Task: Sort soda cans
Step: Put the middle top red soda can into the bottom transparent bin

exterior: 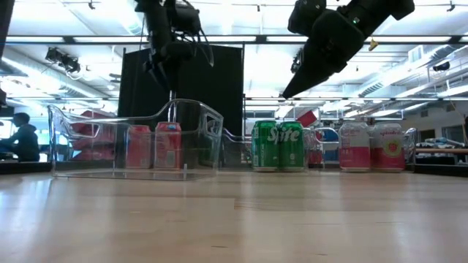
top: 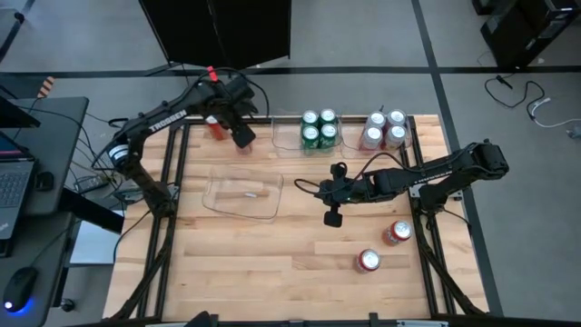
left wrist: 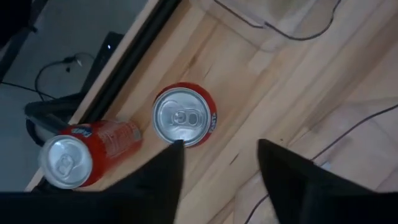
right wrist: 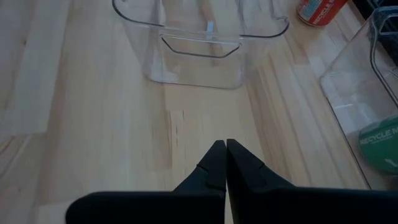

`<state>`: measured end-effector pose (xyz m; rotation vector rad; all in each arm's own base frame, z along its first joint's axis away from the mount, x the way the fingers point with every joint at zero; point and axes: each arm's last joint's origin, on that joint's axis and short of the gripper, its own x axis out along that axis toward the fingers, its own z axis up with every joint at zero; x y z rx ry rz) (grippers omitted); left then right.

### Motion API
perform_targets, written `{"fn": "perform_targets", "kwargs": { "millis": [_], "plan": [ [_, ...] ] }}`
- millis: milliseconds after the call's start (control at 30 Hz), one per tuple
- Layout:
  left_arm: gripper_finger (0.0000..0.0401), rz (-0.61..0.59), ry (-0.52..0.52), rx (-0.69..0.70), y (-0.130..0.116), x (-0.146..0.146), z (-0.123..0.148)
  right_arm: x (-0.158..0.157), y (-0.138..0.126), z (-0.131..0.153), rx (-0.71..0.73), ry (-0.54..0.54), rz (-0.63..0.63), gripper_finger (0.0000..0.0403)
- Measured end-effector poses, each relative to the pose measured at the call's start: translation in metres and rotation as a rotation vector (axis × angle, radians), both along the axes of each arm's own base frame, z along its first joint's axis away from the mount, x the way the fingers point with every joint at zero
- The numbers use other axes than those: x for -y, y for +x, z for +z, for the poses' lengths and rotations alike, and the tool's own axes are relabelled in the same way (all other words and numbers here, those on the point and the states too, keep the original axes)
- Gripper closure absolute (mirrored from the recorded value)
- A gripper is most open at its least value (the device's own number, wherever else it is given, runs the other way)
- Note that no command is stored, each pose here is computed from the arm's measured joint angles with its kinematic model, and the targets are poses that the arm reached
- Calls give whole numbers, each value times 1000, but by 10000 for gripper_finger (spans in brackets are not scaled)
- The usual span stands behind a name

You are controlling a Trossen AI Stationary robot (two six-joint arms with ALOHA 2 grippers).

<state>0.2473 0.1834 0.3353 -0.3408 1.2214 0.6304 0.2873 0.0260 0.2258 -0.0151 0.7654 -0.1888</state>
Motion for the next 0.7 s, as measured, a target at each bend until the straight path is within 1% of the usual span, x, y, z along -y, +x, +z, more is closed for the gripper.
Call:
{"fn": "perform_targets", "kwargs": {
  "millis": [67,133,200,267,433,600,700],
  "plan": [
    [160,-1,-25,-16,4,-3,-7,0,0,0,3,2,1,403],
    [129,2,-45,-45,6,-8,-15,-1,0,0,1,17,16,403],
    [107,3,-64,-65,9,-16,-24,-1,0,0,-1,29,28,403],
    [94,2,-78,-89,12,-24,-34,-1,0,0,-1,32,32,403],
    [87,3,-95,-120,12,-42,-50,-1,0,0,-3,32,32,403],
    [87,13,-169,-120,11,-54,-64,-1,0,0,-5,32,33,403],
    [87,20,-158,-137,11,-60,-69,-1,0,0,-5,32,32,403]
  ]
}}
